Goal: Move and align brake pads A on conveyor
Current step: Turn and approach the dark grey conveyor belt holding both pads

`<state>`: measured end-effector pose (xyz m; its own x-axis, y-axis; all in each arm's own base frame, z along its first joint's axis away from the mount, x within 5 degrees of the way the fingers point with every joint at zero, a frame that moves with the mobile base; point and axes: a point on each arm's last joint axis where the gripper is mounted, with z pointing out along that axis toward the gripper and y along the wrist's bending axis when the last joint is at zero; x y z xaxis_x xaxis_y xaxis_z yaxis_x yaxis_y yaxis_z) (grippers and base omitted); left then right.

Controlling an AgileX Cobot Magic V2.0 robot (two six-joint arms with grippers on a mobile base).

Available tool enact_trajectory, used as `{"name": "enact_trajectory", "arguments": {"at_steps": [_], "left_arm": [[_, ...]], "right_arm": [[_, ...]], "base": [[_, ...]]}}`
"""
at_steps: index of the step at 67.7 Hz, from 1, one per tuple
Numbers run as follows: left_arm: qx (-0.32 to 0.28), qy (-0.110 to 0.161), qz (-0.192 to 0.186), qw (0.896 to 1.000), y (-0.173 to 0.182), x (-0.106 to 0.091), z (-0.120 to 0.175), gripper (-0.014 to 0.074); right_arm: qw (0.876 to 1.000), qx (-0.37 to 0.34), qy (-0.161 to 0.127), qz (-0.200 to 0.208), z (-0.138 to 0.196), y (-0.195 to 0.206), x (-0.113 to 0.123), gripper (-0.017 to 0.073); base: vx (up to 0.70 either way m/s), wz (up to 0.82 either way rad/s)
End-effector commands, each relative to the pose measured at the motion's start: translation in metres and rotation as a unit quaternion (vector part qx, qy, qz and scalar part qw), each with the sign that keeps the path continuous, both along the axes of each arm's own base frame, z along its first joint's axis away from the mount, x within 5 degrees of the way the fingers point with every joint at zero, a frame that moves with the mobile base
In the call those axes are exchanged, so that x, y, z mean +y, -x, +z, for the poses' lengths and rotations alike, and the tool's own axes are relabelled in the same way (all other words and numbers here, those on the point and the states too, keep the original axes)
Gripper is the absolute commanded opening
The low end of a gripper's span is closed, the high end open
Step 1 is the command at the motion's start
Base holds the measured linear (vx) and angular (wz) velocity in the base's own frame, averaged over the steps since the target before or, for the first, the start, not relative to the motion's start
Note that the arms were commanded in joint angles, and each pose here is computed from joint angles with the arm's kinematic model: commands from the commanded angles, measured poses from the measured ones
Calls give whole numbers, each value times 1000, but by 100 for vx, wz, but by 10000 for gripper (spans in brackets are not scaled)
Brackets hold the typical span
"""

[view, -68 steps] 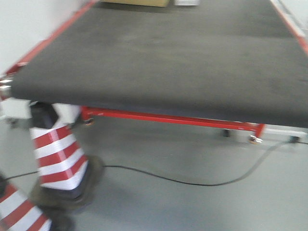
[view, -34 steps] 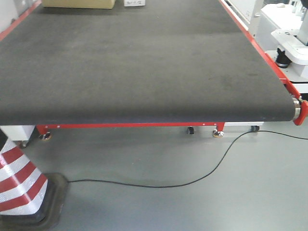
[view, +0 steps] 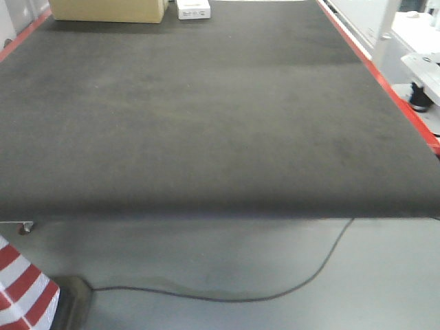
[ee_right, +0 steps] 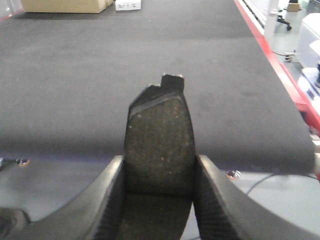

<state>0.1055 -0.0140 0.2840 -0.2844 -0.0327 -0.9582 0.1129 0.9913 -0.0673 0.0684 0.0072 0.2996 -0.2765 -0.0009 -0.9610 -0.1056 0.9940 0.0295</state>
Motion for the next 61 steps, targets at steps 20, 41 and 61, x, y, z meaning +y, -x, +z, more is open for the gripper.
{"name": "enact_trajectory", "arguments": {"at_steps": [20,41,61], "left_arm": [[-65,10,-1,998,-1,0,19,-6],[-65,10,-1,998,-1,0,19,-6],[-65,10,-1,998,-1,0,19,-6]], "right_arm": [[998,-57,-1,3,17,-2,0,-10],[998,-57,-1,3,17,-2,0,-10],[998,-57,-1,3,17,-2,0,-10]], "base": [[38,10],[36,2],[31,-1]]}}
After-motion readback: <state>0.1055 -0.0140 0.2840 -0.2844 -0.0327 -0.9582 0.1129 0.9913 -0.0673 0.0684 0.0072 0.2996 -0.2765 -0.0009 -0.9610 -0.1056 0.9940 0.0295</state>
